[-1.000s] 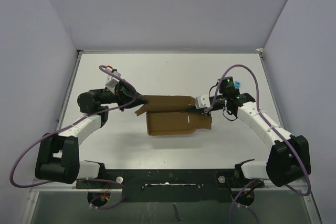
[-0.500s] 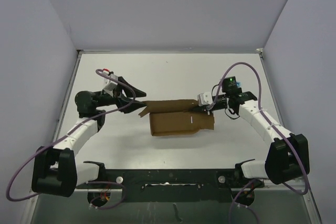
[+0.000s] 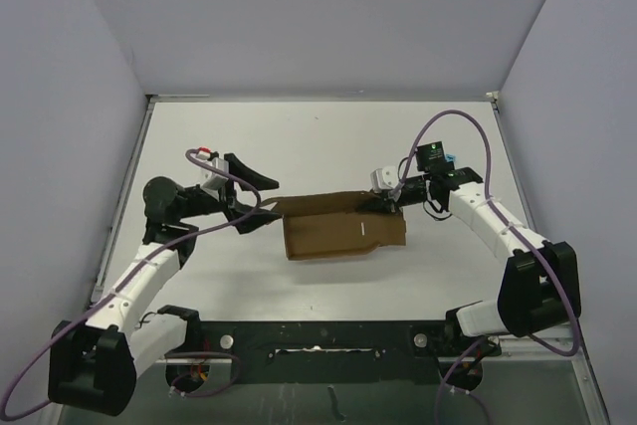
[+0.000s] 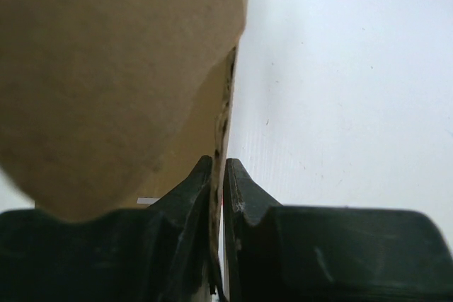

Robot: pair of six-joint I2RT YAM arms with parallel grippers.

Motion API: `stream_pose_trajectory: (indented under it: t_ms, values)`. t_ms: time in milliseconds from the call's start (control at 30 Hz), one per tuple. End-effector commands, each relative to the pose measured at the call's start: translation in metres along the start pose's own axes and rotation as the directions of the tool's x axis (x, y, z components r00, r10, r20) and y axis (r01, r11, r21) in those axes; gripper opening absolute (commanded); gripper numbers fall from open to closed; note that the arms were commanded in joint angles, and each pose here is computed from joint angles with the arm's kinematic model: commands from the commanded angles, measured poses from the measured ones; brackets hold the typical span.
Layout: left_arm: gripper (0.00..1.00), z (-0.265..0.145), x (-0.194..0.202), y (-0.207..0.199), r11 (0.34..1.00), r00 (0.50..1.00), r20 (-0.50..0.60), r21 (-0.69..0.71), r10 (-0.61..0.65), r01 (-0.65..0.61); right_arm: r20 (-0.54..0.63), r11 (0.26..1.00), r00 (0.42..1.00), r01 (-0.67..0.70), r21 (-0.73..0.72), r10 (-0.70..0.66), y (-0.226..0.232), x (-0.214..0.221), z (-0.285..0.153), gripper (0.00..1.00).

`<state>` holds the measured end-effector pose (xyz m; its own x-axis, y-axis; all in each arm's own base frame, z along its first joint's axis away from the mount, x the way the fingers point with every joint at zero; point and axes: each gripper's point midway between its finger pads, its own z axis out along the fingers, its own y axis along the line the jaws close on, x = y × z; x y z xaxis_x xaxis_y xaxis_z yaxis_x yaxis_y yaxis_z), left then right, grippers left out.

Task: Fold the paper box

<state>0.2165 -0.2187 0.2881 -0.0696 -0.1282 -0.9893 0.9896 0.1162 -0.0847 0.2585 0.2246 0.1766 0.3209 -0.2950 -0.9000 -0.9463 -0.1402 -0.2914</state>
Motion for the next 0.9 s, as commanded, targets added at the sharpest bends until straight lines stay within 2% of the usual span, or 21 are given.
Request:
stream_pose_trajectory:
  t_ms: [0,133,367,500,733,867]
  values:
    - [0.69,0.004,0.002,0.001,0.990,0.993,-0.047,-0.095,0.104,-0.109,0.037,1.000,0.999,0.015,0.013,-0.016,-0.013,-0.016,-0.003,0.00]
    - [0.66,0.006,0.014,0.010,0.977,0.986,-0.128,-0.167,0.110,-0.131,0.040,1.000,0.999,0.012,0.012,-0.013,-0.013,-0.016,-0.003,0.00]
    - [0.42,0.012,0.016,0.017,0.981,0.985,-0.147,-0.161,0.089,-0.112,0.044,1.000,0.999,0.008,0.010,-0.008,-0.013,-0.017,-0.003,0.00]
    - [0.32,0.014,0.018,0.017,0.985,0.985,-0.152,-0.143,0.080,-0.102,0.042,1.000,0.999,0.003,0.009,-0.003,-0.013,-0.016,-0.002,0.00]
    - [0.00,0.017,0.018,0.015,0.989,0.985,-0.152,-0.114,0.078,-0.096,0.044,1.000,0.999,0.003,0.004,-0.003,-0.012,-0.016,-0.001,0.00]
    - [0.00,0.019,0.018,0.014,0.991,0.985,-0.153,-0.101,0.075,-0.091,0.043,1.000,0.999,-0.005,0.003,0.005,-0.012,-0.015,-0.002,0.00]
